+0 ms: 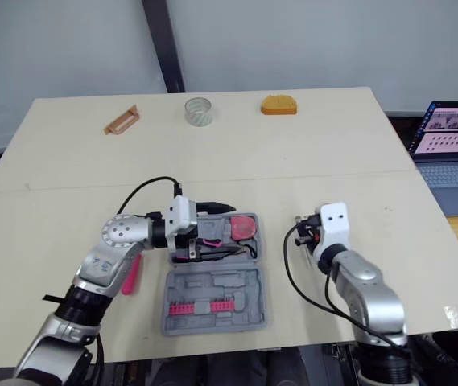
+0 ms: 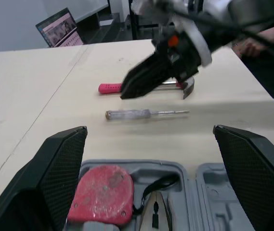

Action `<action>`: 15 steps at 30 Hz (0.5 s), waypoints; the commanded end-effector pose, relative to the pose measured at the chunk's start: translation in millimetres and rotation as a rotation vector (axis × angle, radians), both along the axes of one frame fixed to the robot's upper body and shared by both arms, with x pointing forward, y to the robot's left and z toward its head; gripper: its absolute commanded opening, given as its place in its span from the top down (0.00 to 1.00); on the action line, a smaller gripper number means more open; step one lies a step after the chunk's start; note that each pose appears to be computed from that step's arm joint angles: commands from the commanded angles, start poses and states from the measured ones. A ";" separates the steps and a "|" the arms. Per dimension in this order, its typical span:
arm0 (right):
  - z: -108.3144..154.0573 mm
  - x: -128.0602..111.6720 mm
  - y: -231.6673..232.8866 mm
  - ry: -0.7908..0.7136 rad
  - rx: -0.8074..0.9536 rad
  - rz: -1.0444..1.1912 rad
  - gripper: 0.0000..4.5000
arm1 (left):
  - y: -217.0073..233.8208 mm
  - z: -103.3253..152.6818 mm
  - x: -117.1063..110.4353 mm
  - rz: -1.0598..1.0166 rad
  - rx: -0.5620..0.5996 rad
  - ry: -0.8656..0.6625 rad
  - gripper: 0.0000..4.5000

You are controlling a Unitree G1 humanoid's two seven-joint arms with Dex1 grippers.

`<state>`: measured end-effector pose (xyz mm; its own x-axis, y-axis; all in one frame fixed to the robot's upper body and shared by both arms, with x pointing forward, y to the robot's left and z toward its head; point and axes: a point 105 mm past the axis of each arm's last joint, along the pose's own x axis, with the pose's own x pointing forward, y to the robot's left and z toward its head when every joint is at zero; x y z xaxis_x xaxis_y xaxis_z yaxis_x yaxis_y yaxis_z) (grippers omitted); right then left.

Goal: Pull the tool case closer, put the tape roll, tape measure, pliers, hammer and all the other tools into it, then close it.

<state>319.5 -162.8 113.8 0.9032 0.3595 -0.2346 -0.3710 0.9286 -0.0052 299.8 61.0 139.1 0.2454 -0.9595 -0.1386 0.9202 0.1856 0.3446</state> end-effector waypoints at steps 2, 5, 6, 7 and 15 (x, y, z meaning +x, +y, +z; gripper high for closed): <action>19.7 -10.3 25.9 0.012 -0.018 0.223 0.77 | 12.5 12.7 -6.1 0.040 -0.017 -0.041 0.00; 22.5 -12.1 33.9 0.034 -0.038 0.302 0.77 | 19.8 11.9 -7.0 0.068 -0.010 -0.037 0.00; 22.6 -12.3 35.0 0.039 -0.044 0.316 0.77 | 20.7 12.0 -7.6 0.072 -0.009 -0.038 0.00; 22.1 -11.3 37.8 0.045 -0.050 0.335 0.77 | 22.7 12.8 -7.7 0.082 -0.010 -0.039 0.00; 29.3 -25.4 77.1 0.040 -0.233 0.663 0.77 | 64.0 13.3 -24.1 0.181 -0.005 -0.043 0.00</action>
